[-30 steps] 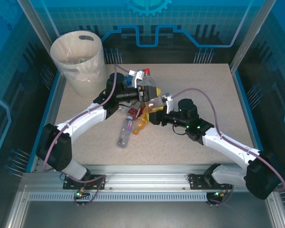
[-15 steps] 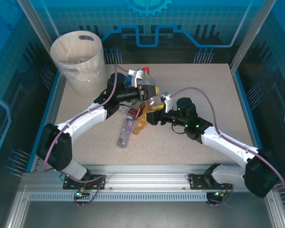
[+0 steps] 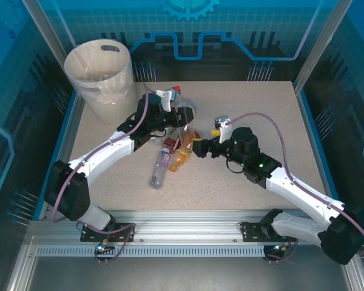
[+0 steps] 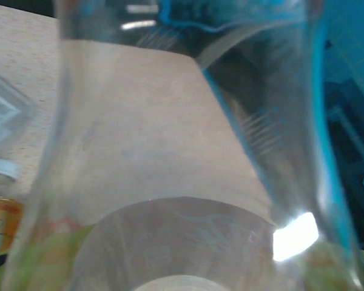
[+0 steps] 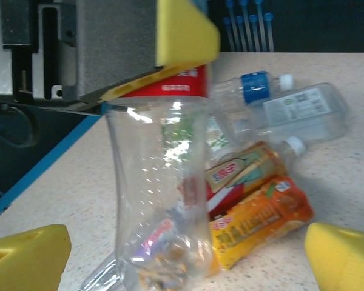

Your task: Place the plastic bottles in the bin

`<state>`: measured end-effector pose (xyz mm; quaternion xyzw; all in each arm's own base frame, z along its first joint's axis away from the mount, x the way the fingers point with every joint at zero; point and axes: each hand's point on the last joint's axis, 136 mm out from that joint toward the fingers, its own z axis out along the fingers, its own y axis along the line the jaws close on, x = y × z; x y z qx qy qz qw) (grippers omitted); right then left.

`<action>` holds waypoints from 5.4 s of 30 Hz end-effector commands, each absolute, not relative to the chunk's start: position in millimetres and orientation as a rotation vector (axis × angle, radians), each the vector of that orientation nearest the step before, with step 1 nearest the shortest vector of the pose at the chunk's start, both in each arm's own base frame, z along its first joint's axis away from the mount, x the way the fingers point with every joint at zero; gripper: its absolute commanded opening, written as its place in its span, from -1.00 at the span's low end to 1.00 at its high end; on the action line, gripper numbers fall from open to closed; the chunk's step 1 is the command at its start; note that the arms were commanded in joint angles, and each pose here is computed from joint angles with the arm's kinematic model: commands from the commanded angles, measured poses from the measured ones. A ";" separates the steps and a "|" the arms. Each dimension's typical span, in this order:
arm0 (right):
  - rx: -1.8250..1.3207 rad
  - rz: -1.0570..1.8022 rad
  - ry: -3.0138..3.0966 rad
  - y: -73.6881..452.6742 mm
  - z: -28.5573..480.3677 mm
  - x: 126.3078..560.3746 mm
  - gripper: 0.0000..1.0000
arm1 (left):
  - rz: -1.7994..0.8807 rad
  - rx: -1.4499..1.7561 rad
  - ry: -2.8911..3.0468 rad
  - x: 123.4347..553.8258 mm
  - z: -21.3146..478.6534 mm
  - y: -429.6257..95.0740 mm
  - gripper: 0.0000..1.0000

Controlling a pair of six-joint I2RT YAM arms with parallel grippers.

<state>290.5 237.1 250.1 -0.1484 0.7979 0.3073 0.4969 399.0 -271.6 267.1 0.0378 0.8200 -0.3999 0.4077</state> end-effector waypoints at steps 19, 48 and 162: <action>-0.137 0.510 1.877 184.6 250.6 297.5 1.00 | -0.407 -0.109 1.681 441.9 410.9 -104.8 0.15; -0.109 0.495 1.853 175.5 251.2 294.2 1.00 | -0.077 -0.474 1.346 565.6 481.3 71.4 0.20; 0.014 0.556 2.009 170.3 199.0 301.2 0.99 | -0.248 0.097 2.927 291.5 8.0 -180.8 0.36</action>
